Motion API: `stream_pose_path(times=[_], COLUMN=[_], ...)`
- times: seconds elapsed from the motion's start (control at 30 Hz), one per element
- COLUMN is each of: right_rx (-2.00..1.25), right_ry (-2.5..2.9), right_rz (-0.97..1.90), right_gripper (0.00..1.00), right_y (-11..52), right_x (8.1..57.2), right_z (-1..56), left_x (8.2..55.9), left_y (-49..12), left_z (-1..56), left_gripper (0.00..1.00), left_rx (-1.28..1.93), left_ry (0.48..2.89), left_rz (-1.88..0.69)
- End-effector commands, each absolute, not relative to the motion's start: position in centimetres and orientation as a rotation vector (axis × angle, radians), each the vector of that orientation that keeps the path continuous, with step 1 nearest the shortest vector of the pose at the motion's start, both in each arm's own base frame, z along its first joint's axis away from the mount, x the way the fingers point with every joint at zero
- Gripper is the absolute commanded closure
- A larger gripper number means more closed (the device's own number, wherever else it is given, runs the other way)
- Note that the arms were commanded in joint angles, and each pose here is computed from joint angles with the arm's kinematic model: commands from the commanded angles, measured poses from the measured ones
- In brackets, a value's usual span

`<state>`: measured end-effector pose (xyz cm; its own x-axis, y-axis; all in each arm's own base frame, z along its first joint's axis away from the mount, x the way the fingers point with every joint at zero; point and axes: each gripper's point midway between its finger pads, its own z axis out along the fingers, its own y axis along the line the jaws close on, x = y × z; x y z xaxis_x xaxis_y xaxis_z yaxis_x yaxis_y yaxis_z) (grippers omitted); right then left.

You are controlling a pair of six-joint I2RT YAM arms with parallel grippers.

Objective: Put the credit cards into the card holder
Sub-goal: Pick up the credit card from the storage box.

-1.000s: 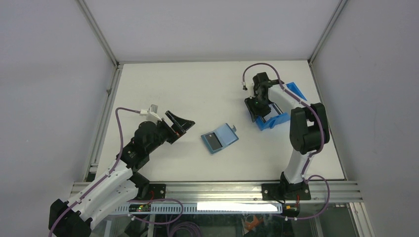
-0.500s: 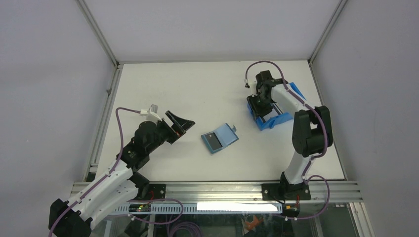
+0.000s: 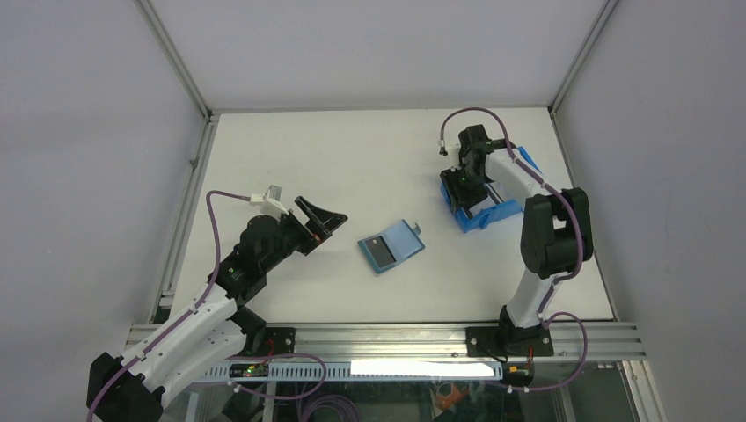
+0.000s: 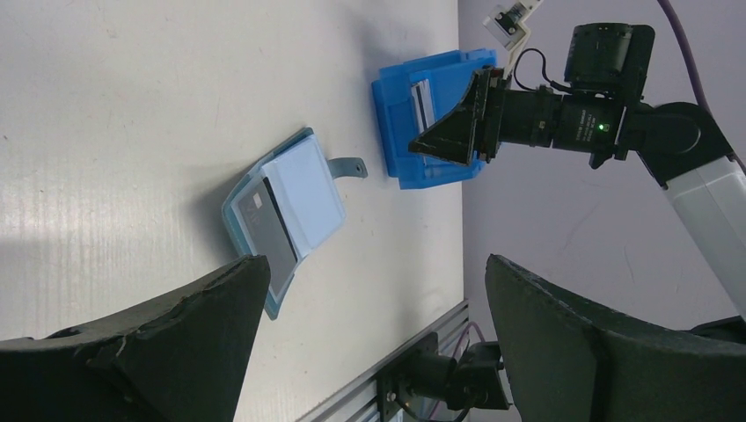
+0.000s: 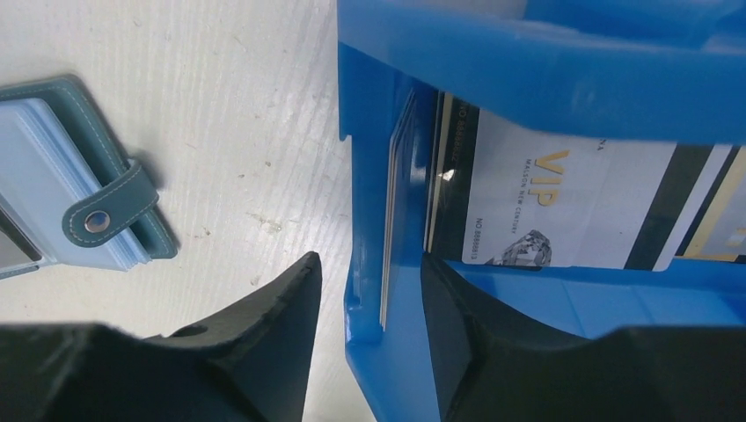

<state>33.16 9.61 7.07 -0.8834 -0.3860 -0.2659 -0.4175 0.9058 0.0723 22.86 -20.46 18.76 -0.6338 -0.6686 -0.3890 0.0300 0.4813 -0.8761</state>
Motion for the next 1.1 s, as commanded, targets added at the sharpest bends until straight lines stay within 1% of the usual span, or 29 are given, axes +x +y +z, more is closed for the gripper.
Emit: stream_pose_path(times=[0.0,0.17,0.33,0.6,0.77,0.9,1.07], right_rx=[-0.581,-0.597,-0.6,-0.586,-0.577,-0.572,-0.577], right_ry=[2.789,2.807,2.773,2.733,2.735,2.748,2.75], right_rz=[0.212,0.262,0.267,0.283,0.28,0.275,0.259], right_gripper=[0.5,0.5,0.57,0.65,0.67,0.72,0.82], right_y=[10.2,11.1,11.2,11.3,11.1,10.9,10.7], right_x=[34.9,34.6,34.5,34.0,34.0,34.0,34.0], right_z=[7.7,7.3,8.7,10.5,10.4,10.0,9.8], left_x=[23.0,23.0,22.9,23.0,23.0,22.9,22.8], left_y=[-20.7,-20.7,-20.5,-20.6,-20.7,-20.6,-20.6], left_z=[20.2,20.2,20.0,19.8,19.8,19.8,19.8], left_gripper=[0.02,0.02,0.02,0.02,0.02,0.02,0.02], left_rx=[-0.519,-0.519,-0.527,-0.529,-0.526,-0.53,-0.53], left_ry=[1.929,1.928,1.928,1.935,1.936,1.933,1.931], left_rz=[-1.243,-1.246,-1.243,-1.242,-1.244,-1.246,-1.245])
